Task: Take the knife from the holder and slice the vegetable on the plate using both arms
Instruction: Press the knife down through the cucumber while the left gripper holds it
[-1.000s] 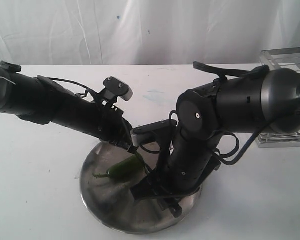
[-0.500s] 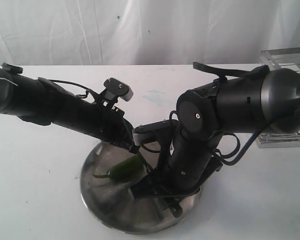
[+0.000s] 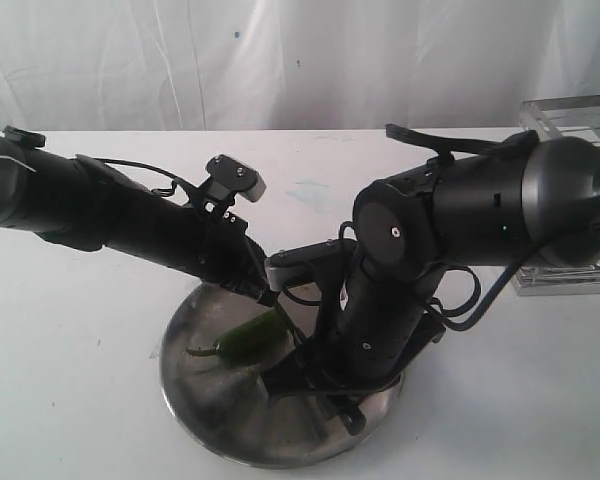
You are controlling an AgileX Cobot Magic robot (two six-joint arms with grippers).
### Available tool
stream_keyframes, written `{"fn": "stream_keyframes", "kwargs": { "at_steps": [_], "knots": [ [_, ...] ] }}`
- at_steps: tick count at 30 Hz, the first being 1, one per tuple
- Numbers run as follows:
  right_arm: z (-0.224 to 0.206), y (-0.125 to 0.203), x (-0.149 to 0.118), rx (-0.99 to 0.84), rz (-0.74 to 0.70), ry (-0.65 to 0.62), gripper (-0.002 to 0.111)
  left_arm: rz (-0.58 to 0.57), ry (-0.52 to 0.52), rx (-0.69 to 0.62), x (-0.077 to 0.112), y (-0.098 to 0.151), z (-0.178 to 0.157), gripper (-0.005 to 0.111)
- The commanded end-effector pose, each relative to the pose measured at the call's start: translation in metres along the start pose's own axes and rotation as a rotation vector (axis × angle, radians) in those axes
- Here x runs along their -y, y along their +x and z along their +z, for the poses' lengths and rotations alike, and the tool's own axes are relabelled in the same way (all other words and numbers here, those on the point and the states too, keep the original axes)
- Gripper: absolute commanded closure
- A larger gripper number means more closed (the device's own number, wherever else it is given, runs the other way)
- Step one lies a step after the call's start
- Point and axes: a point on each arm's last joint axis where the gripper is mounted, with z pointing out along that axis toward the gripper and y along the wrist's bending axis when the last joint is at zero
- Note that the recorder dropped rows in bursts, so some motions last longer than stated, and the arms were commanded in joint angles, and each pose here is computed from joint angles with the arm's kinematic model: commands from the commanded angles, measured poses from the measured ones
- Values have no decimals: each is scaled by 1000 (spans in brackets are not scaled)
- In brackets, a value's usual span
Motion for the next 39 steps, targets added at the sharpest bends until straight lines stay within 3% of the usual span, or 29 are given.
{"fn": "stream_keyframes", "kwargs": {
  "at_steps": [1, 9, 31, 35, 39],
  "knots": [
    [-1, 0, 1, 6, -8, 10, 108, -12, 22, -16, -1, 7, 9, 107],
    [-1, -1, 2, 9, -25, 26, 108, -7, 39, -82, -7, 28, 29, 107],
    [38, 0, 9, -104, -29, 73, 108, 4, 49, -101, -7, 33, 32, 107],
    [38, 4, 9, -146, -34, 79, 108, 23, 13, -65, -9, 20, 24, 107],
    [38, 5, 10, -159, -35, 82, 108, 50, -15, 28, -3, -9, -1, 107]
  ]
}}
